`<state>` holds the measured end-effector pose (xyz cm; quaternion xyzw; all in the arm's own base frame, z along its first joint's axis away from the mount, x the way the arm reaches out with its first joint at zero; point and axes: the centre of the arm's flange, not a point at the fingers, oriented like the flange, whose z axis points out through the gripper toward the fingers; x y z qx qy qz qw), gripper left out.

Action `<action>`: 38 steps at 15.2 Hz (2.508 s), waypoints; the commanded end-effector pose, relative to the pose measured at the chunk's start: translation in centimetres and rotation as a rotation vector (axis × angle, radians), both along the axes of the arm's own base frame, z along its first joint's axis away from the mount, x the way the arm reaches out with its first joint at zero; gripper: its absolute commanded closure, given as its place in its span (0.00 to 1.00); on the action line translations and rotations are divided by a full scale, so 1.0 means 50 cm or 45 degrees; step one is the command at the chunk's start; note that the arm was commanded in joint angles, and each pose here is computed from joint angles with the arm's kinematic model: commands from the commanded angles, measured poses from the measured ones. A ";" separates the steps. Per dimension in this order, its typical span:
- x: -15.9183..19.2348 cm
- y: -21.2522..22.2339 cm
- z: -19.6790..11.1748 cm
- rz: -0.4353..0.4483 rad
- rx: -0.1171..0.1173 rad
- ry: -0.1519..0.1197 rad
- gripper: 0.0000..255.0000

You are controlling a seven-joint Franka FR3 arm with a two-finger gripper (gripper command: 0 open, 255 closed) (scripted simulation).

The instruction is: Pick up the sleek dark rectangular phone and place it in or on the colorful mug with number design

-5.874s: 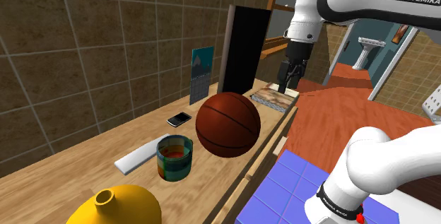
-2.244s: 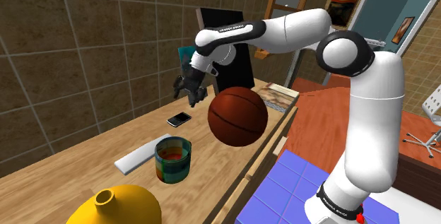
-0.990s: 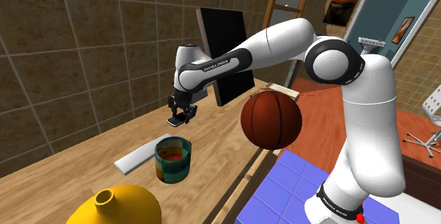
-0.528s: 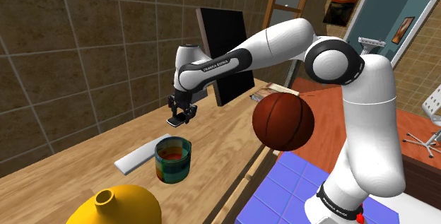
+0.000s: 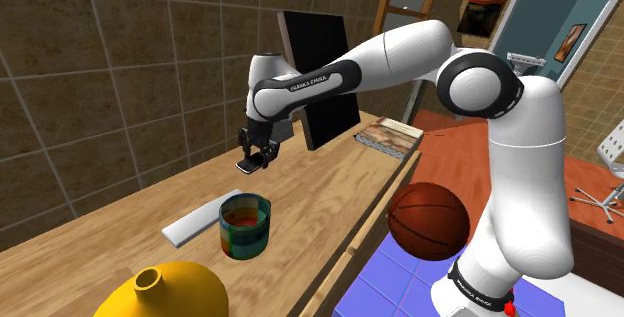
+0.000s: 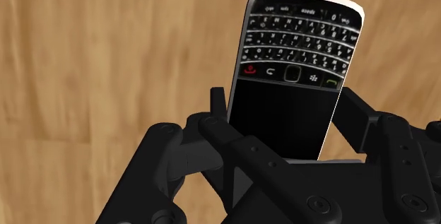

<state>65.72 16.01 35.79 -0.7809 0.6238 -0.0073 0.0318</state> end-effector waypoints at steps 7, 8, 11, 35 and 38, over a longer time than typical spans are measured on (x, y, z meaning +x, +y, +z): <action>0.001 0.000 0.082 0.000 0.000 0.000 1.00; 0.001 0.000 0.093 0.000 0.000 0.000 1.00; 0.001 0.000 0.125 0.000 0.000 0.000 1.00; -0.158 0.139 0.290 0.000 0.000 0.000 1.00; -0.217 0.191 0.292 0.000 0.000 0.000 1.00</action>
